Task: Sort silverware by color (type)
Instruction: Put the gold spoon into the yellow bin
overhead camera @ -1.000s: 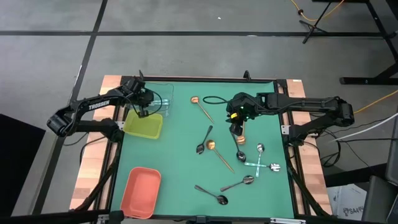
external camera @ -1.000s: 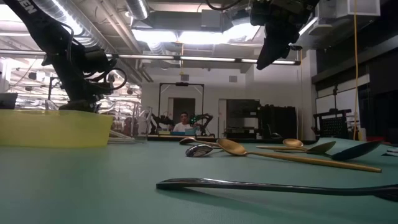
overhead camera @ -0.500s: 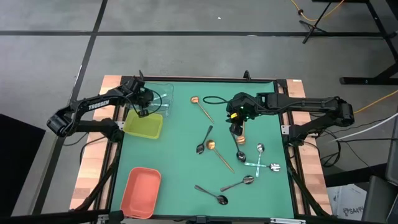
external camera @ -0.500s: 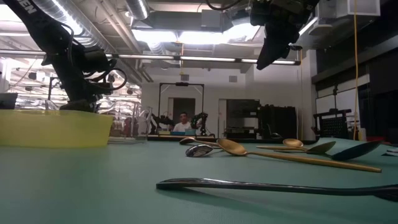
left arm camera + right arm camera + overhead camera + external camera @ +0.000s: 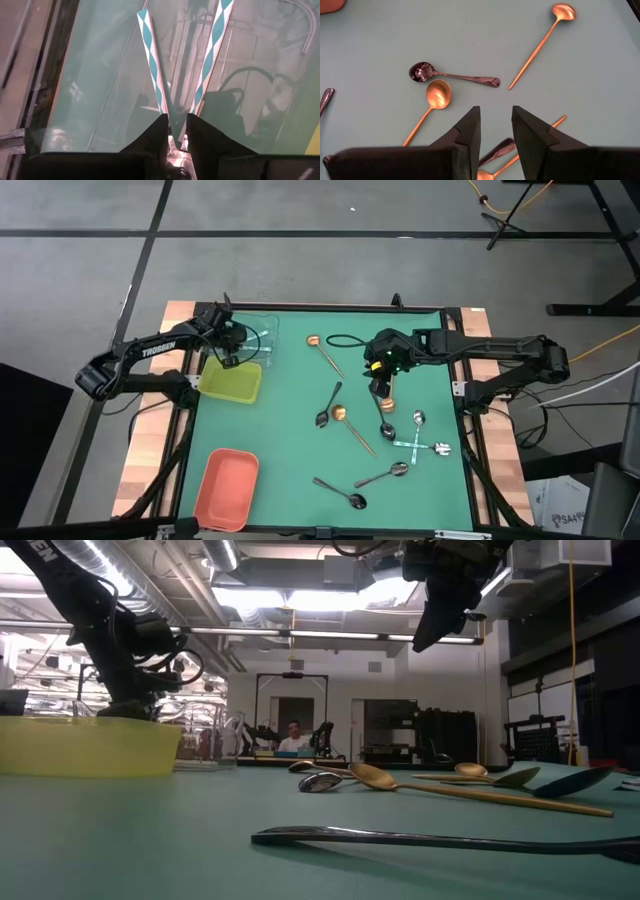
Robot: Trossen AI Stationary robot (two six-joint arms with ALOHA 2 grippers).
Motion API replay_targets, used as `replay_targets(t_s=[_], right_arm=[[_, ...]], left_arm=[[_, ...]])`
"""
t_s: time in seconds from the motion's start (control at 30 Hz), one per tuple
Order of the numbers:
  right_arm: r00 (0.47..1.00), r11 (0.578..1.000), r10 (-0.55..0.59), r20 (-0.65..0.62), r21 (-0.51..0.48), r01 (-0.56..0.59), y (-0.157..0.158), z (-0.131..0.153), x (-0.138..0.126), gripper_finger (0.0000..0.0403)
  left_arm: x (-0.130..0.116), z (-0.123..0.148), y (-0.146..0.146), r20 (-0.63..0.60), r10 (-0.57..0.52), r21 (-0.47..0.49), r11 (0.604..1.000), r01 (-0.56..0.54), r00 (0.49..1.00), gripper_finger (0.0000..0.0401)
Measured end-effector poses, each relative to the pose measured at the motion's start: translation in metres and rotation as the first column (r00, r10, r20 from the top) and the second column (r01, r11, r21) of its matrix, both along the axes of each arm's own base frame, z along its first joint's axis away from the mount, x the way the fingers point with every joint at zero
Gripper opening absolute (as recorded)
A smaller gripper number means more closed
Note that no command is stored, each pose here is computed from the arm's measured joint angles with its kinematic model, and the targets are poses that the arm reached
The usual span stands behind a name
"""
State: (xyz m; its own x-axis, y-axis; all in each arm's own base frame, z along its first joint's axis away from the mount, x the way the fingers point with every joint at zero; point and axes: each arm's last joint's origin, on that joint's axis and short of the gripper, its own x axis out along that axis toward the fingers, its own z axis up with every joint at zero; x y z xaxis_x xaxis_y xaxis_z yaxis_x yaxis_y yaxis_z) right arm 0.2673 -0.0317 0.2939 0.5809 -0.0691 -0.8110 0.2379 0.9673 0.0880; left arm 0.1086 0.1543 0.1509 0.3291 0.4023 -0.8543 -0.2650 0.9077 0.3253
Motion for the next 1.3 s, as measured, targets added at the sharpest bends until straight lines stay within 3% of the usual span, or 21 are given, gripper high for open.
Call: replay_targets(t_s=[0.57, 0.87, 1.03, 1.3], right_arm=[[1.0, 1.0, 0.0, -0.001, 0.0, 0.0, 0.0, 0.0, 0.0, 0.0099], [1.0, 1.0, 0.0, -0.001, 0.0, 0.0, 0.0, 0.0, 0.0, 0.0099], [1.0, 1.0, 0.0, -0.001, 0.0, 0.0, 0.0, 0.0, 0.0, 0.0099], [1.0, 1.0, 0.0, -0.001, 0.0, 0.0, 0.0, 0.0, 0.0, 0.0099]], left_arm=[[-0.004, 0.034, -0.005, 0.1, -0.001, 0.153, 0.988, -0.015, 0.995, 0.0048], [-0.009, 0.059, -0.019, 0.245, 0.012, 0.229, 0.971, -0.07, 0.969, 0.0048], [-0.007, 0.069, -0.031, 0.304, -0.035, 0.267, 0.962, -0.05, 0.952, 0.0048], [0.003, 0.077, -0.049, 0.398, -0.092, 0.249, 0.968, -0.012, 0.913, 0.0048]])
